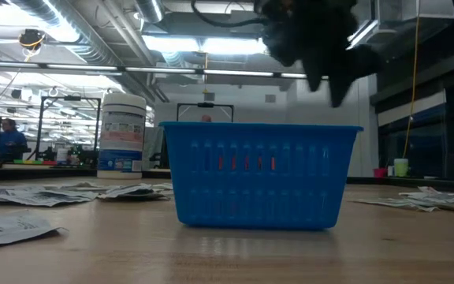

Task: Pick & Place First Aid Supplies
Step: Put the green bandage into the black bin

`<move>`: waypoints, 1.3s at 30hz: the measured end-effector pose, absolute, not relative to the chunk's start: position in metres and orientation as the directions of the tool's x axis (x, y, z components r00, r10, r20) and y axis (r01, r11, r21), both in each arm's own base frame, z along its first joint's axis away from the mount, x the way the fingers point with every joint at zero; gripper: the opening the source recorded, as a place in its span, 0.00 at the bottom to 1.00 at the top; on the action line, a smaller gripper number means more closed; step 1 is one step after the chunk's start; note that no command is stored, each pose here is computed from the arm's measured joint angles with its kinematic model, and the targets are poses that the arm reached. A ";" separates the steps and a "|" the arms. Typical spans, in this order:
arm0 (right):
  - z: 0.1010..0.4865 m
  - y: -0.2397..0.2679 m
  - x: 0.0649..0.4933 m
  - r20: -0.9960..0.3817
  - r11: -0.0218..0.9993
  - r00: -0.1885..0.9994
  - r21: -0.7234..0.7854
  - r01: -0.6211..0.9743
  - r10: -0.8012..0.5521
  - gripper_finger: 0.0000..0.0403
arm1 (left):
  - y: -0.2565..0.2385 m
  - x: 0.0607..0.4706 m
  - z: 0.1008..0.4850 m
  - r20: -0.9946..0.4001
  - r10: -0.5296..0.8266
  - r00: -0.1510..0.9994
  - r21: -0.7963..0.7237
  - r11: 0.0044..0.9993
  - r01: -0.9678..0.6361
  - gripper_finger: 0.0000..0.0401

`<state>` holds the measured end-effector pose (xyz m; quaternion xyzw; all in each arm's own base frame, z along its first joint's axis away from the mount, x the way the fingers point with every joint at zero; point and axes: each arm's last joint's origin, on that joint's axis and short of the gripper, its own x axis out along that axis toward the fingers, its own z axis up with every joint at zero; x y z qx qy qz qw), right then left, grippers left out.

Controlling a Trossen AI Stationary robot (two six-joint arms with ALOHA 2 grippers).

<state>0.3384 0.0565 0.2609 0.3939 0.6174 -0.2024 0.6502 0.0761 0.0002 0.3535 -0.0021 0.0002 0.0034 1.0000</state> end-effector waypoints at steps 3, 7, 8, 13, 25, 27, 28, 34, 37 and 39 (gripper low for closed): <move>0.260 0.069 0.331 -0.968 0.557 0.100 0.216 0.802 0.231 0.55 | 0.000 0.076 0.353 -0.001 0.007 1.000 -0.004 1.000 -0.007 0.02; 0.251 0.085 0.324 -0.977 0.544 0.062 0.166 0.823 0.204 0.55 | 0.000 0.076 0.353 -0.001 0.007 1.000 -0.004 1.000 -0.007 0.02; 0.247 0.088 0.322 -0.979 0.548 0.049 0.151 0.823 0.196 0.55 | 0.000 0.076 0.354 0.000 0.007 1.000 -0.004 1.000 -0.007 0.03; 0.222 0.103 0.305 -0.991 0.599 -0.021 0.065 0.798 0.135 0.55 | 0.000 0.076 0.353 0.000 0.007 1.000 -0.004 1.000 -0.007 0.03; 0.176 0.123 0.262 -0.994 0.642 -0.006 0.064 0.764 0.107 0.55 | 0.000 0.076 0.353 0.000 0.007 1.000 -0.004 1.000 -0.007 0.03; 0.172 0.126 0.260 -0.994 0.649 0.007 0.078 0.757 0.112 0.55 | 0.000 0.076 0.354 0.000 0.007 1.000 -0.004 1.000 -0.007 0.03; 0.170 0.128 0.260 -0.993 0.651 0.015 0.087 0.754 0.116 0.55 | 0.000 0.076 0.354 0.000 0.007 1.000 -0.004 1.000 -0.007 0.02; 0.168 0.132 0.259 -0.993 0.637 0.032 0.095 0.765 0.110 0.55 | 0.000 0.076 0.353 -0.001 0.007 1.000 -0.004 1.000 -0.007 0.02; 0.168 0.131 0.259 -0.995 0.632 0.041 0.088 0.770 0.089 0.55 | 0.000 0.076 0.353 0.000 0.006 1.000 -0.004 1.000 -0.006 0.02; 0.165 0.132 0.260 -0.996 0.631 0.041 0.082 0.771 0.080 0.55 | 0.000 0.076 0.354 0.000 0.007 1.000 -0.004 1.000 -0.007 0.02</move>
